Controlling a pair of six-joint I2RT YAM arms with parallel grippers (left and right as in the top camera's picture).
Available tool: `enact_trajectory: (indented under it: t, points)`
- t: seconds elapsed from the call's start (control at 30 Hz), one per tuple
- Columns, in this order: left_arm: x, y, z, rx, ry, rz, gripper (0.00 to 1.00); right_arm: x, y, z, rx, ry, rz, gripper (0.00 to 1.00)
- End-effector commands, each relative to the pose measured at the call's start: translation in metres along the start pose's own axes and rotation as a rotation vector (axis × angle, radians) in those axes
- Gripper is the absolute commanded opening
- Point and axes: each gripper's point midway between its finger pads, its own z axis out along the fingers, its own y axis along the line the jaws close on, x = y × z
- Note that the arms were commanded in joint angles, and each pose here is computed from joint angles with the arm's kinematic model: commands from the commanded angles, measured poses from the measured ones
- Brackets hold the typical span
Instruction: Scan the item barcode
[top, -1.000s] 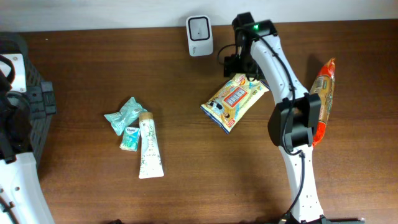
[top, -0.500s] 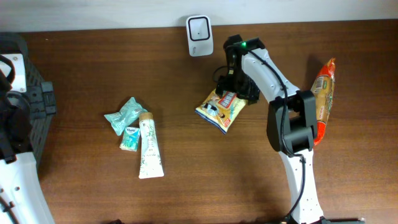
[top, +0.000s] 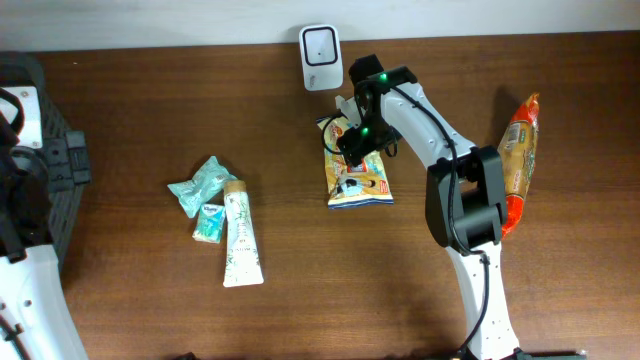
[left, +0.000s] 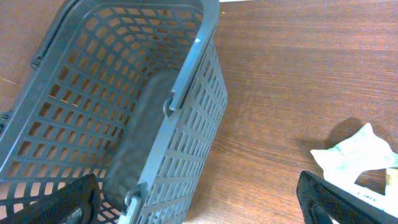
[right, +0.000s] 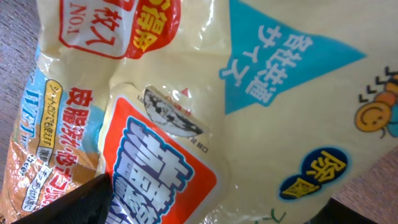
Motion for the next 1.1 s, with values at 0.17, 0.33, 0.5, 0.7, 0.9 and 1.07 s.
enact_trajectory:
  t: [0.17,0.33,0.5,0.7,0.9,1.07]
  points:
    - [-0.002,0.001,-0.001,0.003,-0.007,0.008,0.99,-0.003,-0.002,-0.058,0.085,0.041,0.454,0.97]
    - [-0.002,0.000,-0.001,0.003,-0.007,0.008,0.99,0.002,0.043,0.011,0.083,0.098,0.264,0.99]
    - [-0.002,0.001,-0.001,0.003,-0.007,0.008,0.99,0.008,0.038,0.028,0.069,0.102,0.309,0.32]
    - [-0.001,0.000,-0.001,0.003,-0.007,0.008,0.99,-0.022,0.058,-0.033,-0.044,0.022,0.234,0.04]
    - [-0.001,0.000,-0.001,0.003,-0.007,0.008,0.99,-0.065,0.106,-0.212,-0.713,-0.410,0.018,0.04]
    - [-0.002,0.001,-0.001,0.003,-0.007,0.008,0.99,-0.053,0.067,-0.291,-1.090,-0.700,-0.071,0.04]
